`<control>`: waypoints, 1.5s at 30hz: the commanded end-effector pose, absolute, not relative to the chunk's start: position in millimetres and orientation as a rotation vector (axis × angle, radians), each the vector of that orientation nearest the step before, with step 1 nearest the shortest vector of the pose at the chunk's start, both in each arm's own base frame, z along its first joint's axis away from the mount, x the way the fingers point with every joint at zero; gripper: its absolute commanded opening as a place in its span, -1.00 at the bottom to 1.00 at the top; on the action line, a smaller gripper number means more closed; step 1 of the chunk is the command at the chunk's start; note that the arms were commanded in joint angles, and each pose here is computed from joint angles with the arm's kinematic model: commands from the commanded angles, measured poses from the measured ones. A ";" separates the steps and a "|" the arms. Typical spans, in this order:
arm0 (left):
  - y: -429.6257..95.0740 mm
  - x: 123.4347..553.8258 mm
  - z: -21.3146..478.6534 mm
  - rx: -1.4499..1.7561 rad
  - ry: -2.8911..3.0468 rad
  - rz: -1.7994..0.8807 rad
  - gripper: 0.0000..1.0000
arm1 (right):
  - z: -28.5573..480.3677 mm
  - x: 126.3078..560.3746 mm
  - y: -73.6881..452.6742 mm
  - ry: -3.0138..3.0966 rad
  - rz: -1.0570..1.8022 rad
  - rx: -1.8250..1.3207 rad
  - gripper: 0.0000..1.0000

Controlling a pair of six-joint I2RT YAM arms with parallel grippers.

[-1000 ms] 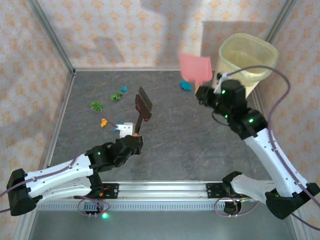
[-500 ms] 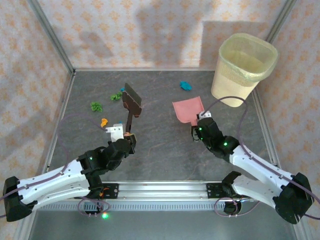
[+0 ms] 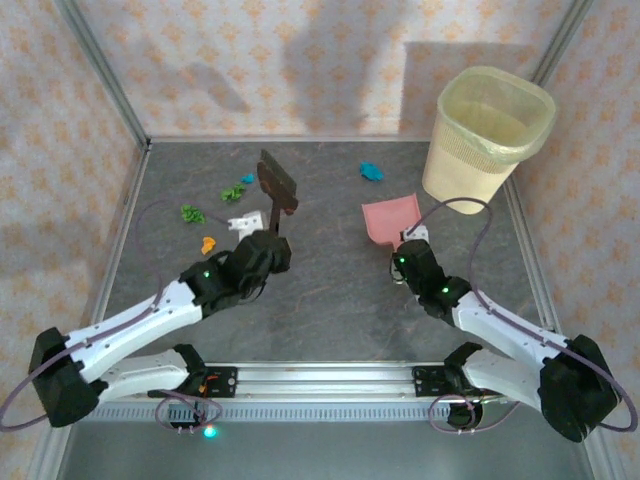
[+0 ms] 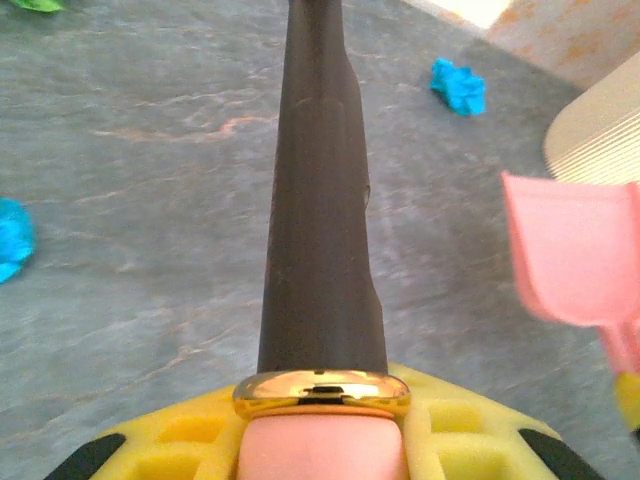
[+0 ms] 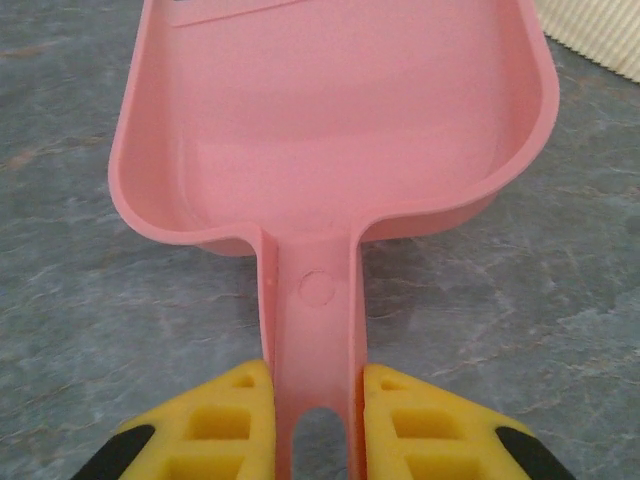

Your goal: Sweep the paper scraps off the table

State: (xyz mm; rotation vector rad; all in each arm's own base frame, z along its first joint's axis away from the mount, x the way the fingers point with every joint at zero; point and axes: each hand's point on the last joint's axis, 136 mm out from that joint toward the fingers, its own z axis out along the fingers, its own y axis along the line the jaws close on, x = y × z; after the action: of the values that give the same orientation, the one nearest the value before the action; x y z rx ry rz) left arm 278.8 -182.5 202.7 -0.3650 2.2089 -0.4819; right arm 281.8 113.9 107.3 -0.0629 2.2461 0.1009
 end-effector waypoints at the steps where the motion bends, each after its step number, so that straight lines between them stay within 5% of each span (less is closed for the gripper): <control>1: -218.8 299.5 241.5 -0.411 2.163 -0.737 -1.00 | 108.5 286.9 111.7 2.227 0.127 -0.008 -1.00; 22: -370.6 499.8 266.9 -0.811 2.132 -1.311 -1.00 | 74.0 295.4 124.3 2.343 0.123 -0.038 -1.00; 36: -400.1 558.2 220.9 -1.117 2.106 -1.365 -1.00 | 74.6 297.0 124.2 2.339 0.109 -0.049 -1.00; 45: -400.8 560.3 197.9 -1.164 2.163 -1.346 -1.00 | 78.6 297.7 122.7 2.320 0.108 -0.042 -1.00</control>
State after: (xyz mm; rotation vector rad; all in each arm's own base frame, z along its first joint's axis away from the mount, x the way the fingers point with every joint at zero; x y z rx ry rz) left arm 553.6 -407.1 170.7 -1.1624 2.2134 -1.2904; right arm 285.5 122.6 60.0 -0.0765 2.3908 0.1045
